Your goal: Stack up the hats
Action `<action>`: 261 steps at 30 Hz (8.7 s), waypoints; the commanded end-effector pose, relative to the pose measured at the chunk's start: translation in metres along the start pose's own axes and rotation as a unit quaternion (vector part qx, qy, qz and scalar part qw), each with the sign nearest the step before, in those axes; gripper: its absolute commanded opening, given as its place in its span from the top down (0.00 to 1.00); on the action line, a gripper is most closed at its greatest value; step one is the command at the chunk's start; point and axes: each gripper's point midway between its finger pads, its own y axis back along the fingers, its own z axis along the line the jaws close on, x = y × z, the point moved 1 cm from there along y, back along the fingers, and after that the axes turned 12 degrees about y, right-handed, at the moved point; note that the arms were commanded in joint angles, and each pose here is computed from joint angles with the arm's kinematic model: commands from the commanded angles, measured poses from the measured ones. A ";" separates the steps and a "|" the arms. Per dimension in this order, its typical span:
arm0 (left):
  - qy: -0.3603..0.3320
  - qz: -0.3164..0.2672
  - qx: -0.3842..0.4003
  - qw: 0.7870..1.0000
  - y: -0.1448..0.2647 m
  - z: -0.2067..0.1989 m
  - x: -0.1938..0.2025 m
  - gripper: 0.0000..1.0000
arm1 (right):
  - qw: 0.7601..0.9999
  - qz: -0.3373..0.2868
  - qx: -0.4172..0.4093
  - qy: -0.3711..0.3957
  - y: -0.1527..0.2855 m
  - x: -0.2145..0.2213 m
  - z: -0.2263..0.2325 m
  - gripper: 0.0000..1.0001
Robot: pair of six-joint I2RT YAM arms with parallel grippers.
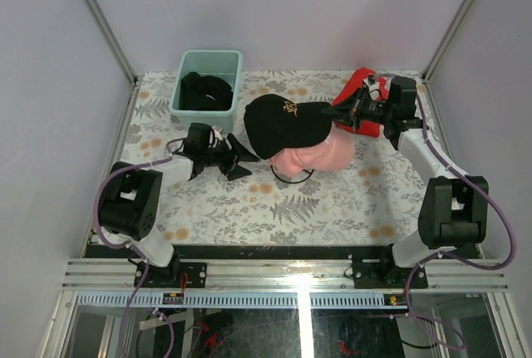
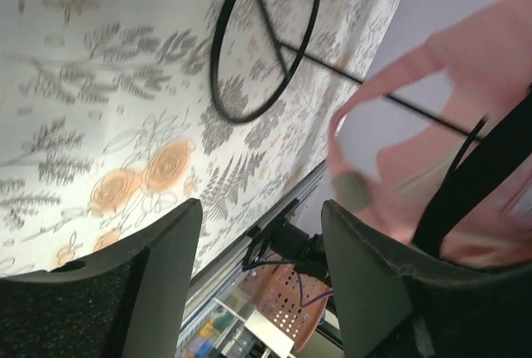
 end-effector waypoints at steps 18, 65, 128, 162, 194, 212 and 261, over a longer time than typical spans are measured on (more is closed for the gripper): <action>-0.044 0.020 0.076 0.996 -0.012 -0.034 0.027 0.40 | 0.995 -0.035 -0.077 0.047 0.018 -0.022 0.069 1.00; -0.052 -0.011 0.111 0.992 0.030 -0.069 0.001 0.34 | 0.999 0.007 0.022 -0.027 0.050 0.018 -0.081 1.00; -0.070 0.005 -0.082 0.994 -0.034 0.014 -0.025 0.41 | 0.984 0.071 0.152 -0.060 0.047 0.087 -0.164 0.55; -0.054 0.007 -0.157 0.986 0.000 0.058 0.003 0.65 | 0.980 -0.135 -0.044 -0.141 0.077 0.079 -0.118 0.01; -0.060 0.020 -0.169 0.984 -0.012 0.050 -0.009 0.66 | 0.981 -0.134 -0.087 -0.107 0.006 0.062 -0.131 0.01; -0.066 0.022 -0.165 0.984 -0.009 0.045 -0.014 0.69 | 0.981 -0.131 -0.097 -0.105 0.010 0.061 -0.121 0.75; -0.143 -0.001 -0.080 0.986 0.038 -0.033 -0.016 0.38 | 0.997 -0.064 0.016 0.045 0.043 0.038 -0.061 1.00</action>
